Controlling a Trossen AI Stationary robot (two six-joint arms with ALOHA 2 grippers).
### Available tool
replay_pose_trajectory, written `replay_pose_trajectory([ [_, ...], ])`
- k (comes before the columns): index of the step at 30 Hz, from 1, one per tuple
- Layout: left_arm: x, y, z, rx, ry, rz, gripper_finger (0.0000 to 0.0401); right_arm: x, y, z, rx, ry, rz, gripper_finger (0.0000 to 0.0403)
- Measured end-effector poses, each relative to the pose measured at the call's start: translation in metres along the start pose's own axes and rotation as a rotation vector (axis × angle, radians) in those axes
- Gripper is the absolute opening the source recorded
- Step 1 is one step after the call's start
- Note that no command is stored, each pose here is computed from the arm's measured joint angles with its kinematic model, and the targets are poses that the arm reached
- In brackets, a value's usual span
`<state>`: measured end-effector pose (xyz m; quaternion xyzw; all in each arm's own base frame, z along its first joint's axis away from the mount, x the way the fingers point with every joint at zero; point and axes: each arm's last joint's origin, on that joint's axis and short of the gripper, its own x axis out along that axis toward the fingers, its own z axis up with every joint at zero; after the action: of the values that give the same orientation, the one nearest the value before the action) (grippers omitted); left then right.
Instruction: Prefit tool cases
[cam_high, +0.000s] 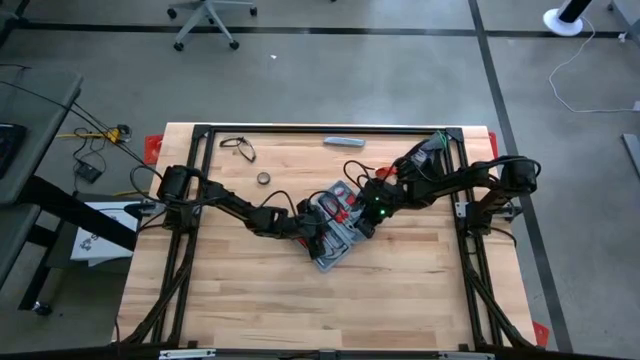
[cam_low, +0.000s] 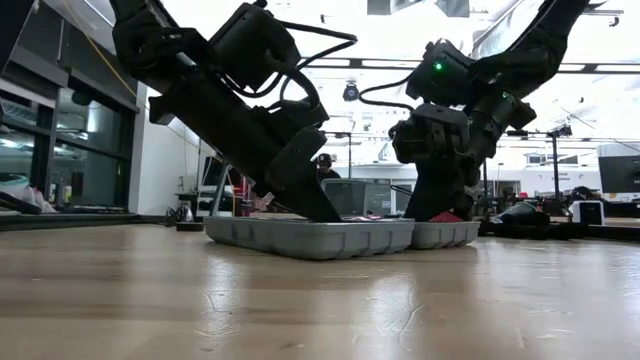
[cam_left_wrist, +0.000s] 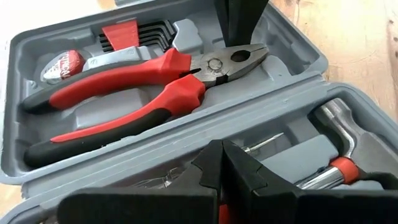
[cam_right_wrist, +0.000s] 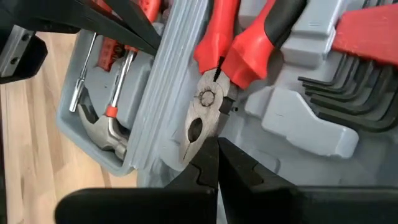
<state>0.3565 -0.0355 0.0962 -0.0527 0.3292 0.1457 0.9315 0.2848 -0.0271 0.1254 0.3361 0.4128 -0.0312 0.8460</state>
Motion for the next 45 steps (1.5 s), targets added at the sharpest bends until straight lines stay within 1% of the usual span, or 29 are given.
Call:
replay_pose_trajectory([
  [6,0.000,0.000,0.000,0.000,-0.001,0.004,0.0000,0.000,0.002,0.002,-0.005,-0.010,0.018,0.0000],
  [7,0.000,0.000,0.000,0.000,-0.001,0.005,0.0000,0.000,0.003,0.003,-0.009,-0.016,0.034,0.0000],
  [8,0.000,0.000,0.000,0.001,-0.001,0.008,0.0000,-0.001,0.006,0.006,-0.022,-0.038,0.075,0.0000],
  [10,0.001,0.001,0.002,-0.005,-0.017,0.012,0.0000,-0.004,0.019,0.022,-0.081,-0.156,0.176,0.0000],
  [11,0.002,0.000,0.003,-0.016,-0.032,0.014,0.0000,-0.005,0.022,0.025,-0.096,-0.185,0.200,0.0000],
  [12,0.002,0.001,0.002,-0.007,-0.020,0.014,0.0000,-0.007,0.023,0.027,-0.103,-0.206,0.220,0.0000],
  [16,0.007,0.000,-0.002,-0.010,-0.028,0.021,0.0000,-0.007,0.022,0.029,-0.100,-0.230,0.244,0.0000],
  [18,0.011,-0.001,-0.005,-0.021,-0.028,0.007,0.0000,-0.009,0.023,0.033,-0.108,-0.241,0.250,0.0000],
  [20,0.014,-0.002,-0.007,-0.036,-0.028,-0.006,0.0000,-0.007,0.018,0.028,-0.094,-0.206,0.211,0.0000],
  [23,0.014,-0.002,-0.008,-0.035,-0.029,-0.010,0.0000,-0.006,0.016,0.027,-0.102,-0.207,0.177,0.0000],
  [28,0.014,-0.003,-0.006,0.009,-0.059,-0.033,0.0000,-0.005,0.012,0.024,-0.099,-0.196,0.111,0.0000],
  [32,0.014,-0.005,-0.003,0.012,-0.083,-0.070,0.0000,-0.004,0.007,0.021,-0.086,-0.182,0.020,0.0000],
  [35,0.014,-0.007,-0.004,0.050,-0.085,-0.078,0.0000,-0.004,0.006,0.020,-0.097,-0.179,-0.016,0.0000],
  [40,0.011,-0.011,-0.003,0.126,-0.086,-0.123,0.0000,-0.009,0.007,0.021,-0.109,-0.196,-0.028,0.0000],
  [42,0.007,-0.013,0.000,0.175,-0.095,-0.133,0.0000,-0.013,0.009,0.021,-0.118,-0.204,-0.048,0.0000],
  [45,-0.003,-0.015,0.006,0.279,-0.105,-0.132,0.0000,-0.022,0.010,0.019,-0.116,-0.199,-0.092,0.0000],
])
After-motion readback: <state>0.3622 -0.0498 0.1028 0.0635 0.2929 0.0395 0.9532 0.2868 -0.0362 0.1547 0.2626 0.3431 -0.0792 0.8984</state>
